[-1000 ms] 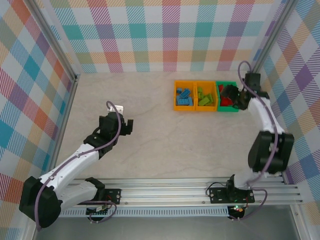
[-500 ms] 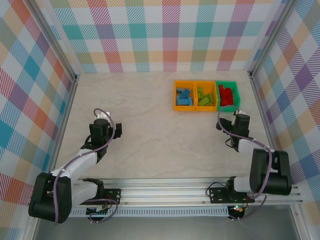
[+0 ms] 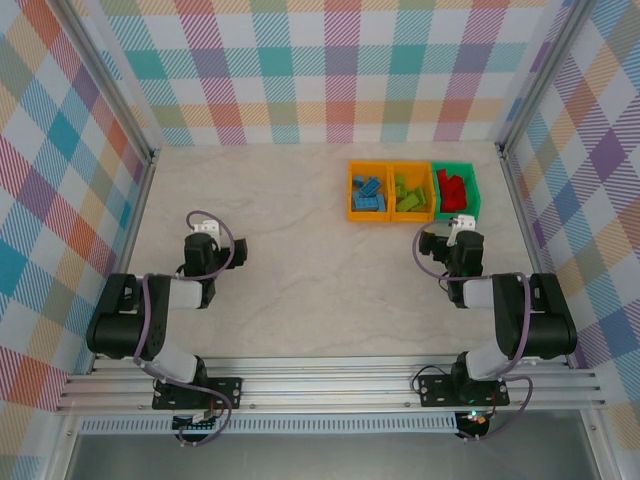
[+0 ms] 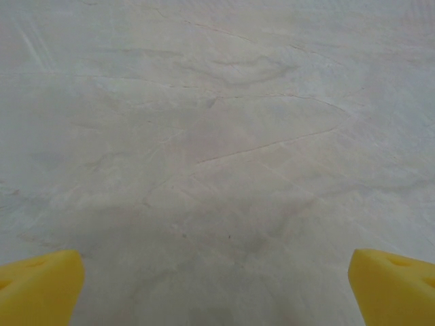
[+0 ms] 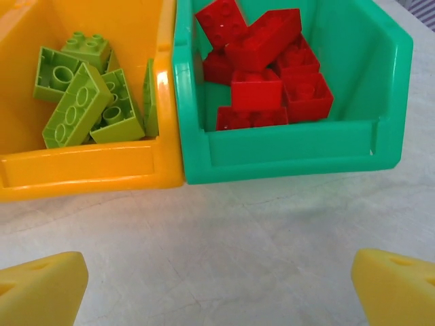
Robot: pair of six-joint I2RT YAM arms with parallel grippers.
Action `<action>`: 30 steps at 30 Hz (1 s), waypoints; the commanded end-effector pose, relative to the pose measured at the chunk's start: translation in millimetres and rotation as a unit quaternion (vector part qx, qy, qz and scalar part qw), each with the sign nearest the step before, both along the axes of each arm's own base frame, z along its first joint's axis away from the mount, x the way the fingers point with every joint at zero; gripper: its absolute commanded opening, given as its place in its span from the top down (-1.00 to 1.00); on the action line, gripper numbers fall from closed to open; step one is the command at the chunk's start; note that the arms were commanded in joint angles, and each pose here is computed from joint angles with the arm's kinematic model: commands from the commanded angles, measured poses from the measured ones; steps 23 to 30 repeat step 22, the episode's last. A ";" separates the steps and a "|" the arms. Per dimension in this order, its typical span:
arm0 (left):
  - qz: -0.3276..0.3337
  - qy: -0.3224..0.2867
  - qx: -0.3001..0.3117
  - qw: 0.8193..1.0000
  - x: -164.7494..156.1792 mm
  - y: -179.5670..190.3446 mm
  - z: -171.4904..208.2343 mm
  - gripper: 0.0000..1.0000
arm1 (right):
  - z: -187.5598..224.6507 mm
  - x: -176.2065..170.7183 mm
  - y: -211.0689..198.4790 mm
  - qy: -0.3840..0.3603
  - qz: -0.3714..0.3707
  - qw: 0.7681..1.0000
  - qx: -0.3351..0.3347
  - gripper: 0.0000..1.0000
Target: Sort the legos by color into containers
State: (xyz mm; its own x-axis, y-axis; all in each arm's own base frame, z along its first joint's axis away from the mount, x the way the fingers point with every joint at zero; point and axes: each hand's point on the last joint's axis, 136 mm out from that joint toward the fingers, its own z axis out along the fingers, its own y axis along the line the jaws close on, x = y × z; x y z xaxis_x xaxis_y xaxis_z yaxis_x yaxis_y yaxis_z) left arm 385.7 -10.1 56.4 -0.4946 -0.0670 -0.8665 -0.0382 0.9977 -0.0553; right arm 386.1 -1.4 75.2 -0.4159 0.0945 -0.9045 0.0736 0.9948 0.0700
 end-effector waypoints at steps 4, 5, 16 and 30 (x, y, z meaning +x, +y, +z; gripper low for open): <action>-0.008 -0.051 -0.024 0.998 12.5 -0.9 22.4 -1.00 | 17.1 8.2 2.7 -0.035 0.008 0.999 -0.007 -0.99; -0.008 -0.051 -0.023 0.998 12.6 -0.8 22.1 -1.00 | 17.4 8.4 2.9 -0.035 0.008 0.999 -0.007 -0.99; -0.011 -0.046 -0.009 0.999 13.2 -5.3 21.8 -1.00 | 16.7 10.1 7.8 -0.031 0.020 0.999 -0.011 -0.99; -0.010 -0.045 -0.009 0.999 13.2 -5.1 21.5 -1.00 | 17.2 9.1 7.3 -0.034 0.019 0.999 -0.010 -0.99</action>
